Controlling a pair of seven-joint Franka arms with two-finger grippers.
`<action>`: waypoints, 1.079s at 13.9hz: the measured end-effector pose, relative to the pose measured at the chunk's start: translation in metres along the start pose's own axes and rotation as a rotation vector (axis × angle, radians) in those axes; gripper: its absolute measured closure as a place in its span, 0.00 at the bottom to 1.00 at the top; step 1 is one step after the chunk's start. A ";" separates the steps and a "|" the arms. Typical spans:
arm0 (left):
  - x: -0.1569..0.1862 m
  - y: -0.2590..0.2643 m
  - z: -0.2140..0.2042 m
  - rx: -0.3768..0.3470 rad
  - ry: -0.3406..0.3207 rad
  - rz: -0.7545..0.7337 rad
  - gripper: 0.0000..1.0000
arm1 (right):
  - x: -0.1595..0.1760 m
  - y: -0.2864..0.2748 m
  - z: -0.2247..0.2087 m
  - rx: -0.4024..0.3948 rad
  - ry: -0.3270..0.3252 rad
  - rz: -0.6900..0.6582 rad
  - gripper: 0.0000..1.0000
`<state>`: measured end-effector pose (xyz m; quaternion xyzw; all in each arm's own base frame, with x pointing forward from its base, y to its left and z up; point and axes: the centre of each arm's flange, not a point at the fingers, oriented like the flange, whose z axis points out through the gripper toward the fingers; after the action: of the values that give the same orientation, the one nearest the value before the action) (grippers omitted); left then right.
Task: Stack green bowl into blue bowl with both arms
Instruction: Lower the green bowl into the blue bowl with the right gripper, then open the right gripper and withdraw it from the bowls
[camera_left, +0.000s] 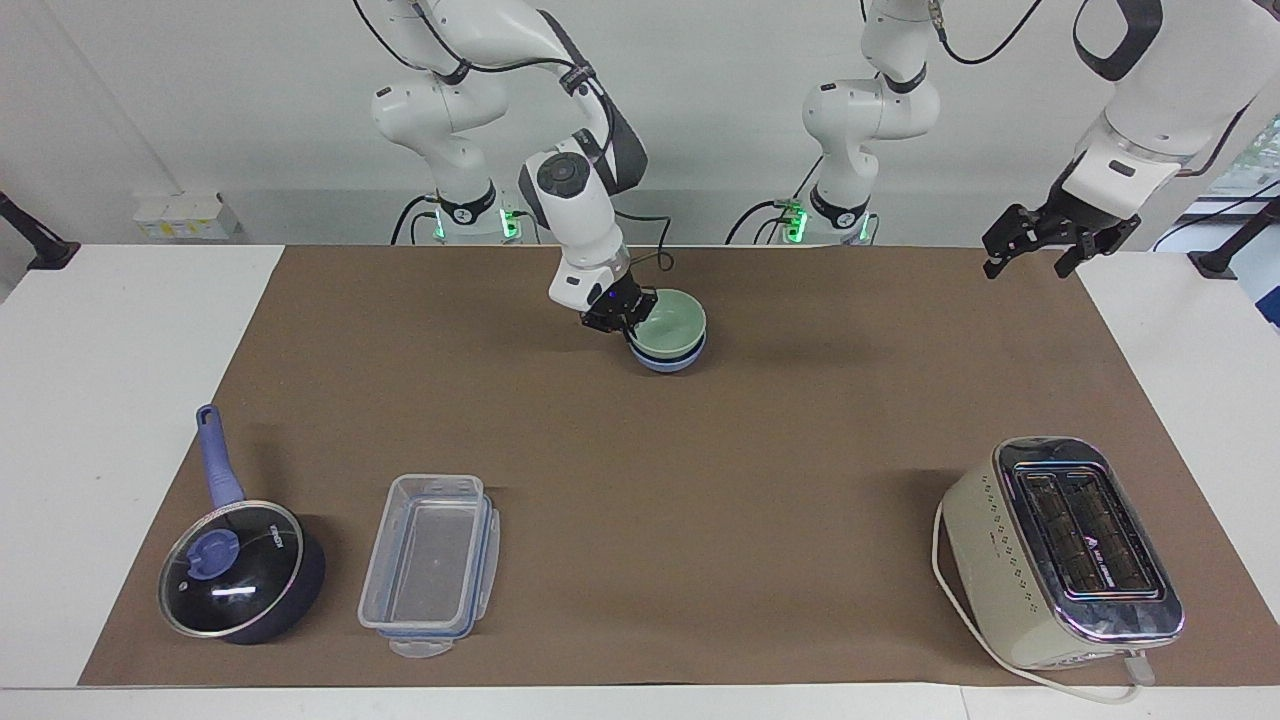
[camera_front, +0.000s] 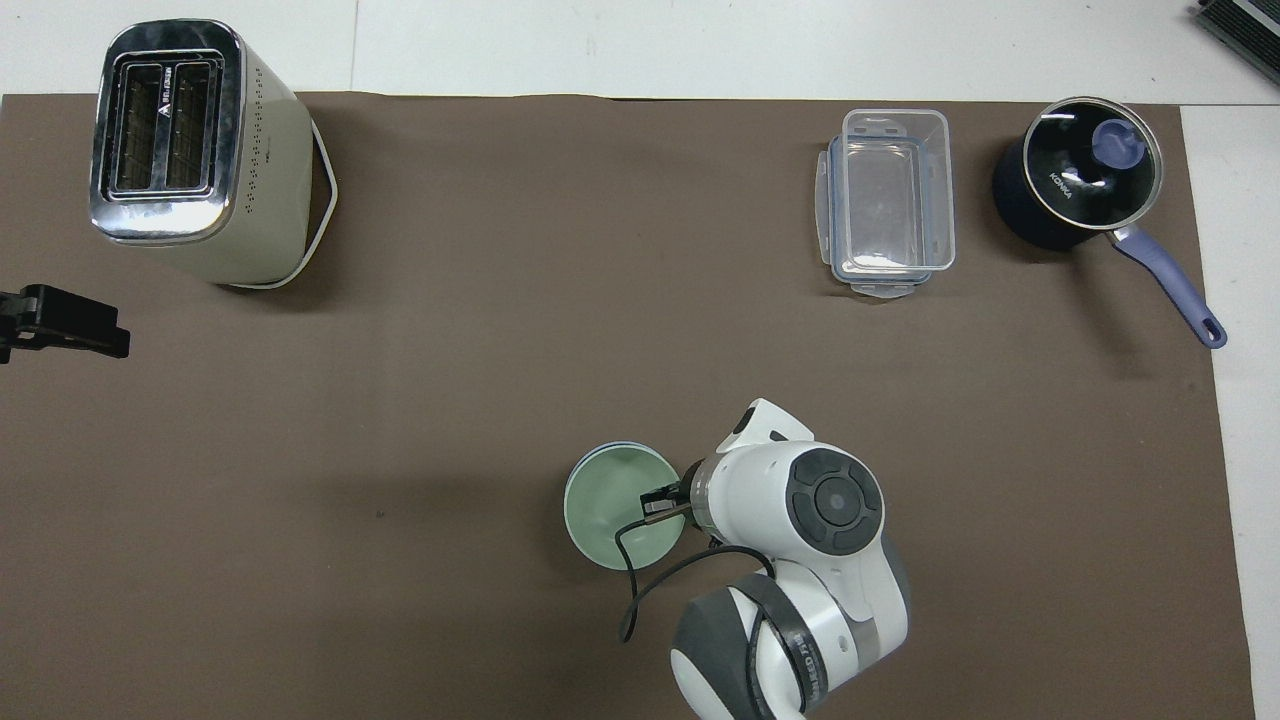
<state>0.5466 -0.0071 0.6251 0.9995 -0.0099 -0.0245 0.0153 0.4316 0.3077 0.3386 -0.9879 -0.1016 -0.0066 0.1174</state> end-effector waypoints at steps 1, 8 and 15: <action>0.000 0.000 0.000 0.000 0.000 0.000 0.00 | 0.000 0.000 0.000 0.000 0.000 0.000 0.84; 0.000 0.000 0.000 0.000 0.000 0.000 0.00 | 0.009 -0.001 -0.015 0.011 0.035 0.005 0.30; 0.000 0.000 0.000 0.000 0.000 0.000 0.00 | 0.044 0.077 -0.163 0.027 0.115 0.157 0.00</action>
<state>0.5466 -0.0071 0.6251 0.9995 -0.0099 -0.0245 0.0153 0.4919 0.2053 0.4812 -0.9891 -0.0169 -0.0526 0.1364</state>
